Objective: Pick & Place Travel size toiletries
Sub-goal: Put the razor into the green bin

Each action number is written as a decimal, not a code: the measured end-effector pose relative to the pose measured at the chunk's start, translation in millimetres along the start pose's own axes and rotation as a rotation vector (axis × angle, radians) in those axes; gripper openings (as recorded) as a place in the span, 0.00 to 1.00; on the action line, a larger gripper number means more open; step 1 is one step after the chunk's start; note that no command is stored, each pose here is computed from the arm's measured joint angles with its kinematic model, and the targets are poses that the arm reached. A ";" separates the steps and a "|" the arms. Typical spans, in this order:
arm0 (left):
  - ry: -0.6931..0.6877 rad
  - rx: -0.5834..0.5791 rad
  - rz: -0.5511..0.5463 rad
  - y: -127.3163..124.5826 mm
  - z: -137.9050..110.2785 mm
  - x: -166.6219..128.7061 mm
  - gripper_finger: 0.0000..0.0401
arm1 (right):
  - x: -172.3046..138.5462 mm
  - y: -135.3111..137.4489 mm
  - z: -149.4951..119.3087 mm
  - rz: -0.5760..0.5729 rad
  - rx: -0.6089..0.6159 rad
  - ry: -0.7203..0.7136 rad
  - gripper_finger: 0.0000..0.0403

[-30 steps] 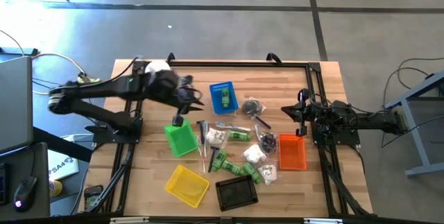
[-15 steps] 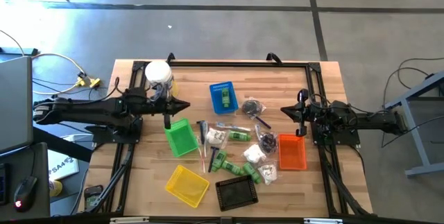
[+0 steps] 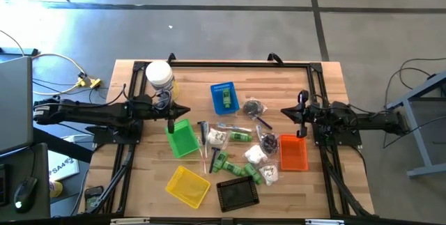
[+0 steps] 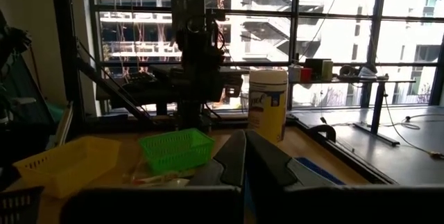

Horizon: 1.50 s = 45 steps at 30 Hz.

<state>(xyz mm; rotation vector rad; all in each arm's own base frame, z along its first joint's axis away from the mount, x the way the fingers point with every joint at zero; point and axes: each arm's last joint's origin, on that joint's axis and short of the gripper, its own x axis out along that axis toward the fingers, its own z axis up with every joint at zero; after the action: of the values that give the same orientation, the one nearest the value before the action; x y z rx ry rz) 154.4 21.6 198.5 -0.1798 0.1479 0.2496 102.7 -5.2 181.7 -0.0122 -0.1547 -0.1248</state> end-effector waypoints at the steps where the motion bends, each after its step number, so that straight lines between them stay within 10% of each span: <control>1: 0.002 0.011 0.003 0.3 -0.9 0.0 0.00 | 0.4 0.1 -0.6 0.000 0.004 0.007 0.01; 45: 0.012 -0.063 -0.067 4.5 -32.8 -3.9 0.00 | 15.8 4.0 -15.3 0.068 0.093 0.146 0.01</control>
<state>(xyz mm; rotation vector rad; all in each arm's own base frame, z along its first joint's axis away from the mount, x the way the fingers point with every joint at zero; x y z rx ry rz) 145.5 18.6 166.6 -0.2480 0.1459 0.1870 121.0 -3.5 169.0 0.0838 -0.0145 -0.0503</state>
